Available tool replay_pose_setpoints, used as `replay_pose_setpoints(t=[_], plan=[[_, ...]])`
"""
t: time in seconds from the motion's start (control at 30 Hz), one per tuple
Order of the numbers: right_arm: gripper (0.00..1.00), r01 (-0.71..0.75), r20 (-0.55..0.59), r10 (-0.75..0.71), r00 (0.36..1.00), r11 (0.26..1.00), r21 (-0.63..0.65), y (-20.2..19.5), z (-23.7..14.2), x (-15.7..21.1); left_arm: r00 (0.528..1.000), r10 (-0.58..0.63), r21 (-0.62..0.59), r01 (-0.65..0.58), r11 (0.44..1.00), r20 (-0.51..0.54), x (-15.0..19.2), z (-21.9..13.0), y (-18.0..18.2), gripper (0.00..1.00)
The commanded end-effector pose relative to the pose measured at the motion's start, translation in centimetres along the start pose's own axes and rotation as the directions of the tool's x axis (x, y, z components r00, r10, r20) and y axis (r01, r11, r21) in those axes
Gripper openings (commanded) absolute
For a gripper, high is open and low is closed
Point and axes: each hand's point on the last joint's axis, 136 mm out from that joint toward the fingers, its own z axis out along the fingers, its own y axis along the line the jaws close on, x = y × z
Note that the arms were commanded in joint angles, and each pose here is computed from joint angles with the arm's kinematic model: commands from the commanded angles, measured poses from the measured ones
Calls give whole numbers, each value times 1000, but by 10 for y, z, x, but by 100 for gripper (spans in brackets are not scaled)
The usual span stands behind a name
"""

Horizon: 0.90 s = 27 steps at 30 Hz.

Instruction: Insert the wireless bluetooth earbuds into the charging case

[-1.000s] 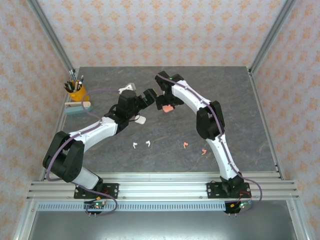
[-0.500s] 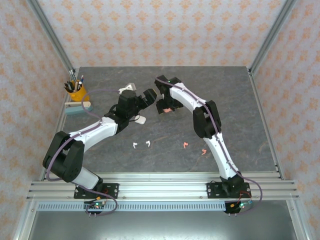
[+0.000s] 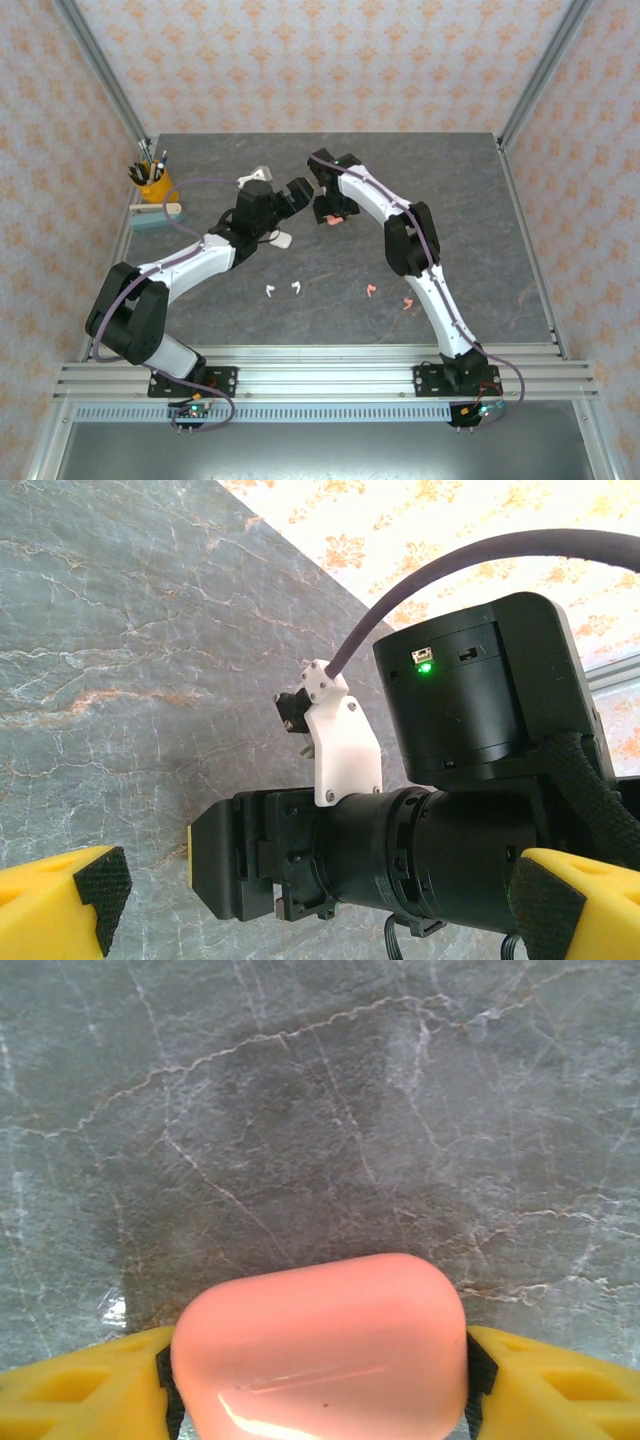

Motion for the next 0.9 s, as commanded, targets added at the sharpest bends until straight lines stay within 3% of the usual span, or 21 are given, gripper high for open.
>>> replay_pose_setpoints(t=[0.0, 0.37, 0.6, 0.87], plan=[[66, -24, -24, 24, 999, 1000, 19, -4, 4, 4, 1000, -1, -10, 1, 1000, -6, 0, 0, 4, 100], [58, -212, -21, 215, 976, 972, 103, -26, -15, 31, 1000, -5, 6, 5, 1000, -9, -1, -2, -1, 100], [58, -359, -47, 377, 925, 908, 217, -51, -28, 77, 1000, -13, 17, 14, 1000, -15, -1, -3, -5, 100], [60, -457, -98, 481, 871, 867, 197, -51, -34, 115, 1000, -19, 25, 19, 999, -24, -1, -4, -8, 100]])
